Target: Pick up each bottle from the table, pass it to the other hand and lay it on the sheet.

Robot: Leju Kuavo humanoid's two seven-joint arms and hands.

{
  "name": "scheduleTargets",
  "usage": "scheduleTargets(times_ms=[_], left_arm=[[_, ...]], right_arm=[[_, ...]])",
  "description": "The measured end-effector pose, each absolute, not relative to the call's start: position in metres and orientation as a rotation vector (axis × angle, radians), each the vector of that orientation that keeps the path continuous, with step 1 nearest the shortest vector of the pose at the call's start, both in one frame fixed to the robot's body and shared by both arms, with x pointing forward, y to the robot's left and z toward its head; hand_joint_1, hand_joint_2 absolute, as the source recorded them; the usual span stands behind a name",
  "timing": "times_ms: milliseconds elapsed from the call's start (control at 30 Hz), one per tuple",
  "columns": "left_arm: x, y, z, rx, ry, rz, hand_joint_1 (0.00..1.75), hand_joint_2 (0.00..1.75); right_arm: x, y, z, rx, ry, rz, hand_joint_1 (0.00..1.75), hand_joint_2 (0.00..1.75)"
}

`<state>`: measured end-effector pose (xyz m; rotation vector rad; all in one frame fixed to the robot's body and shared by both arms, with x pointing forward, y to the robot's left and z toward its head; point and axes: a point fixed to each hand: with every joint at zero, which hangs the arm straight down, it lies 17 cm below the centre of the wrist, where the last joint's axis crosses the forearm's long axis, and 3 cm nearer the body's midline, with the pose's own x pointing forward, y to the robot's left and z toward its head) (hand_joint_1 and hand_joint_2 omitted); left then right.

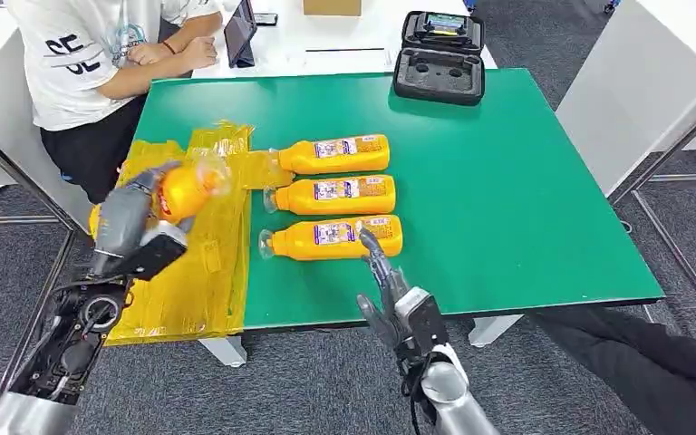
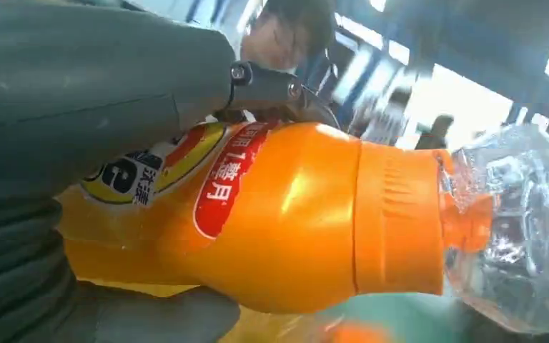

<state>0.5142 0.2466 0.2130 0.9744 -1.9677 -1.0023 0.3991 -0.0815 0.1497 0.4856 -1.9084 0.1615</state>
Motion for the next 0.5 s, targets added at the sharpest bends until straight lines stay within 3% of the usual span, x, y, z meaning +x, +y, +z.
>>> scheduleTargets(times_ms=[500], left_arm=[[0.531, 0.268, 0.136, 1.013, -1.68, -1.325, 1.75, 1.75]], right_arm=[[0.396, -0.081, 0.154, 0.526, -1.922, 0.16, 0.0, 1.75]])
